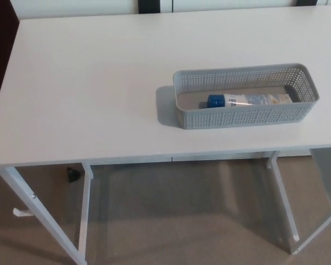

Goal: The robot walks towards a table in front, picks a shampoo with left hand and puts it in a small grey container

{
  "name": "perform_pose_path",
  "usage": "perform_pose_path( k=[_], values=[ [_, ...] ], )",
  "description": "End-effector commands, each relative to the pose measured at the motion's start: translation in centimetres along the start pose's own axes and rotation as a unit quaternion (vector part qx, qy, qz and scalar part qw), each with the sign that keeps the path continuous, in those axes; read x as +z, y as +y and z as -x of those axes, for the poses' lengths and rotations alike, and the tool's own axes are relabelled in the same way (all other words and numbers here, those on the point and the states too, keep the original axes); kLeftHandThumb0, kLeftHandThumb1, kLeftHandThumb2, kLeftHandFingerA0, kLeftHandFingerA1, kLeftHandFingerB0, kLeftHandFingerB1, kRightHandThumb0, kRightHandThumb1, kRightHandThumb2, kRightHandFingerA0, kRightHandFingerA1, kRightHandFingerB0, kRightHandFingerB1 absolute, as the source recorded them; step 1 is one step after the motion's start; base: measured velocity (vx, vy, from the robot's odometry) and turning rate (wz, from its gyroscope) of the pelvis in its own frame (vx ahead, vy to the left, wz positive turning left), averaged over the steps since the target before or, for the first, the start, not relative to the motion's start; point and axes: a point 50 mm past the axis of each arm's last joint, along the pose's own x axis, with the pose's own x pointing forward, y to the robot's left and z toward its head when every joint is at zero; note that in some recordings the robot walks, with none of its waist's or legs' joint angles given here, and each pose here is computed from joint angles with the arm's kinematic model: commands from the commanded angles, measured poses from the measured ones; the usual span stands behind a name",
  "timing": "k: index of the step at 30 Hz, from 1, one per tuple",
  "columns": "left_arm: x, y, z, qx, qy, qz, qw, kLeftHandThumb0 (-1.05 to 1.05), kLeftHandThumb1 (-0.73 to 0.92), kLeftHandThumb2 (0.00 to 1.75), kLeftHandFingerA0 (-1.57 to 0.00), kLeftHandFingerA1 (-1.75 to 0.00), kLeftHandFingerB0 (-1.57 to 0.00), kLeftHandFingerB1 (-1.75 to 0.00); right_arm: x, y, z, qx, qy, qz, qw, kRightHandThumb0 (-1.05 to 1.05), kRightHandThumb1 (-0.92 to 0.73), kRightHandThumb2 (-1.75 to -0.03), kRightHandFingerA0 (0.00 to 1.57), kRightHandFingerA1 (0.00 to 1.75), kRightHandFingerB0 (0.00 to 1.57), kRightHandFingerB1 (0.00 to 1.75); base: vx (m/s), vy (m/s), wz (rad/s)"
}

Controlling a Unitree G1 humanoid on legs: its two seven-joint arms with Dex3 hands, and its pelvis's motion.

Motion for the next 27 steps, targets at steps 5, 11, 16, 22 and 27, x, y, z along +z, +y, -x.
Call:
perform_pose_path(
  k=[5,11,16,22,27],
  values=[
    [-0.6,5.7,-6.0,0.120,0.095,-0.108,0.982,-0.51,0.69,0.61,-0.53,-0.47,-0.41,-0.37,-0.1,-1.6,0.3,-0.033,0.016,0.022,0.999,-0.40,-0.78,-0.63,0.53,0.42,0.40,0.35,0.00,0.000,0.00],
    [-2.5,7.4,-6.4,0.158,0.195,-0.094,0.963,-0.58,0.79,0.64,-0.46,-0.43,-0.42,-0.38,0.3,-1.0,0.1,-0.024,0.003,0.009,1.000,-0.40,-0.77,-0.63,0.51,0.42,0.39,0.35,0.00,0.000,0.00],
    [-3.5,7.2,-6.0,0.121,0.234,-0.154,0.952,-0.67,0.82,0.65,-0.46,-0.38,-0.40,-0.35,1.4,-2.2,0.2,-0.035,-0.010,0.005,0.999,-0.38,-0.80,-0.64,0.47,0.39,0.36,0.34,0.00,0.000,0.00],
    [-2.4,7.5,-6.8,0.109,0.217,-0.144,0.959,-0.65,0.72,0.62,-0.41,-0.41,-0.34,-0.32,2.0,-2.2,0.1,-0.054,-0.027,0.008,0.998,-0.39,-0.77,-0.63,0.54,0.41,0.41,0.35,0.00,0.000,0.00],
    [-2.7,7.5,-6.6,0.107,0.207,-0.102,0.967,-0.64,0.70,0.60,-0.37,-0.36,-0.30,-0.31,2.1,-2.4,0.2,-0.086,-0.057,-0.038,0.994,-0.42,-0.76,-0.63,0.56,0.41,0.38,0.34,0.00,0.000,0.00]
  ],
)
